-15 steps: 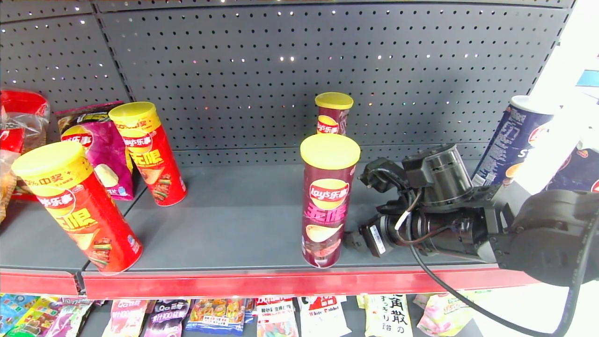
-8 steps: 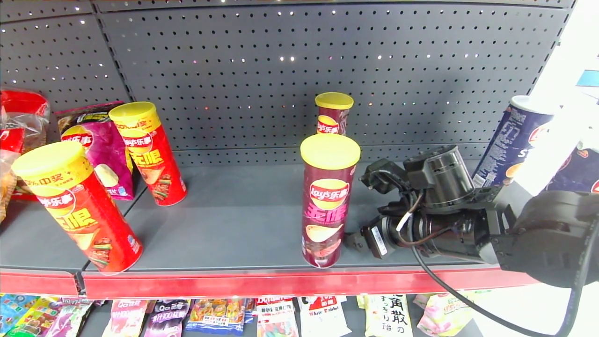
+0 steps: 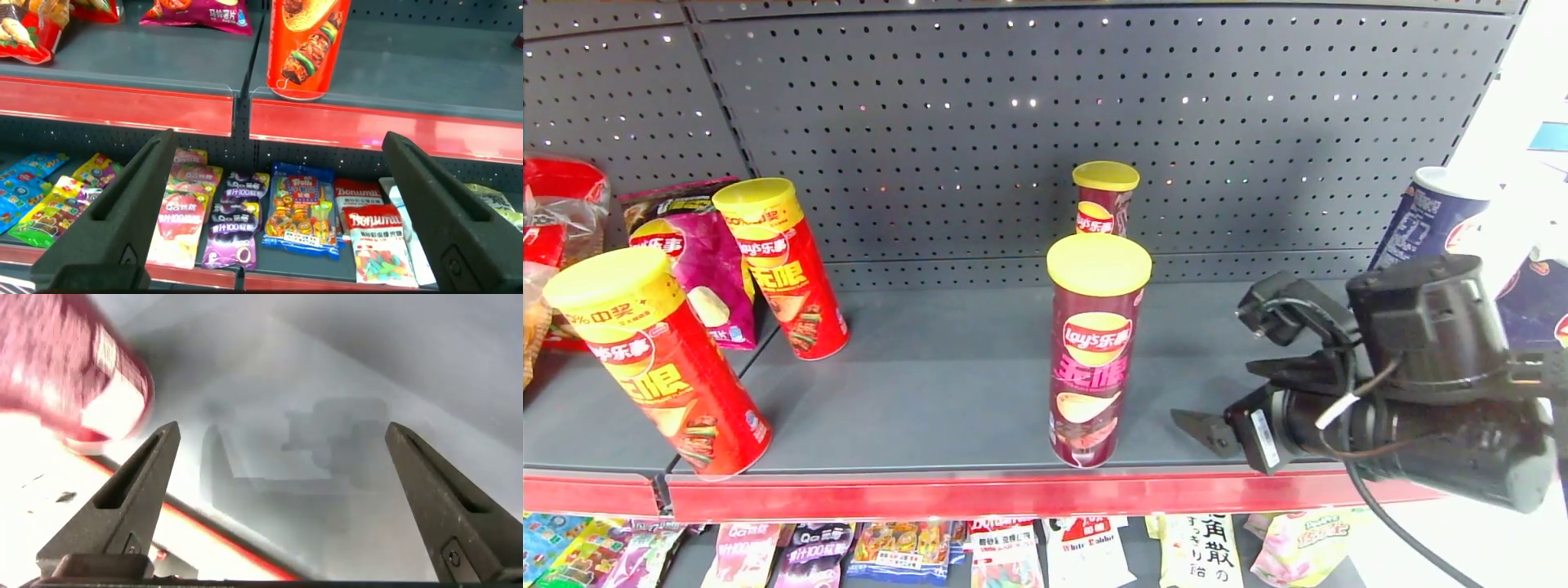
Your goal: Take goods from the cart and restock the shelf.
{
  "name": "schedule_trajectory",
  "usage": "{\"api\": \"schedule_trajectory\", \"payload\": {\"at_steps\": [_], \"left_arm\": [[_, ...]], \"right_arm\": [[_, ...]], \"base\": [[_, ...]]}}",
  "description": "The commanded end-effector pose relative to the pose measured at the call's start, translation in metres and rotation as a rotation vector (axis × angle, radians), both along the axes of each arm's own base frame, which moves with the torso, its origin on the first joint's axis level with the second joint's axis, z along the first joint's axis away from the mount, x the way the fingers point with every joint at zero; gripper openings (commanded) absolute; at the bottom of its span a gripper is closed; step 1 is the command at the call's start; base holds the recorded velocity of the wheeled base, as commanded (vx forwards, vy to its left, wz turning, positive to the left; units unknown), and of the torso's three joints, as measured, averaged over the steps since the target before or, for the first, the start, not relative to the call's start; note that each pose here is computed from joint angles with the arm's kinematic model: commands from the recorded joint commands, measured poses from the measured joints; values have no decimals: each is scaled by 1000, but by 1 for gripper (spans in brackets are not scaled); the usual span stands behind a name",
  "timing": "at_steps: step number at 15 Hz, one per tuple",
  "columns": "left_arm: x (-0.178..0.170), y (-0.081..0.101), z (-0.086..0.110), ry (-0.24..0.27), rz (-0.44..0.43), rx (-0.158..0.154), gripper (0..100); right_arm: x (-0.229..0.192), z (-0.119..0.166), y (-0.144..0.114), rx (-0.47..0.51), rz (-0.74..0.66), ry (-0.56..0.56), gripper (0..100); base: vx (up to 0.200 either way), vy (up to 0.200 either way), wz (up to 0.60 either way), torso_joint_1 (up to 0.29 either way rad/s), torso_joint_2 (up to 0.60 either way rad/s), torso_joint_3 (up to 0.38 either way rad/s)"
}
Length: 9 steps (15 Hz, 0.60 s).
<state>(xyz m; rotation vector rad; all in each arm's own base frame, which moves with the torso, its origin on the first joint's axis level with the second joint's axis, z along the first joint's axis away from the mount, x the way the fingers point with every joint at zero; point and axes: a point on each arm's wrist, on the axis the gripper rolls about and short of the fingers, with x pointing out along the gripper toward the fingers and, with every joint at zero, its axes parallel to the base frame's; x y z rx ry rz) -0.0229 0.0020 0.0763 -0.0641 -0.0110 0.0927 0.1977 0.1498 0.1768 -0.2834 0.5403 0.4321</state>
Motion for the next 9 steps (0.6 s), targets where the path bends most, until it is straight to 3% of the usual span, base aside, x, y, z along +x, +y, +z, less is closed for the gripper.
{"api": "schedule_trajectory", "payload": {"at_steps": [1,6,9], "left_arm": [[0,0,0,-1,1,-1,100],[0,0,0,-1,1,-1,100],[0,0,0,-1,1,-1,100]], "right_arm": [[-45,12,-31,33,-2,-76,100],[-122,18,-91,137,39,-267,100],[-141,18,-123,117,-130,-327,100]], "base": [[0,0,0,0,0,0],[0,0,0,0,0,0],[0,0,0,0,0,0]]}}
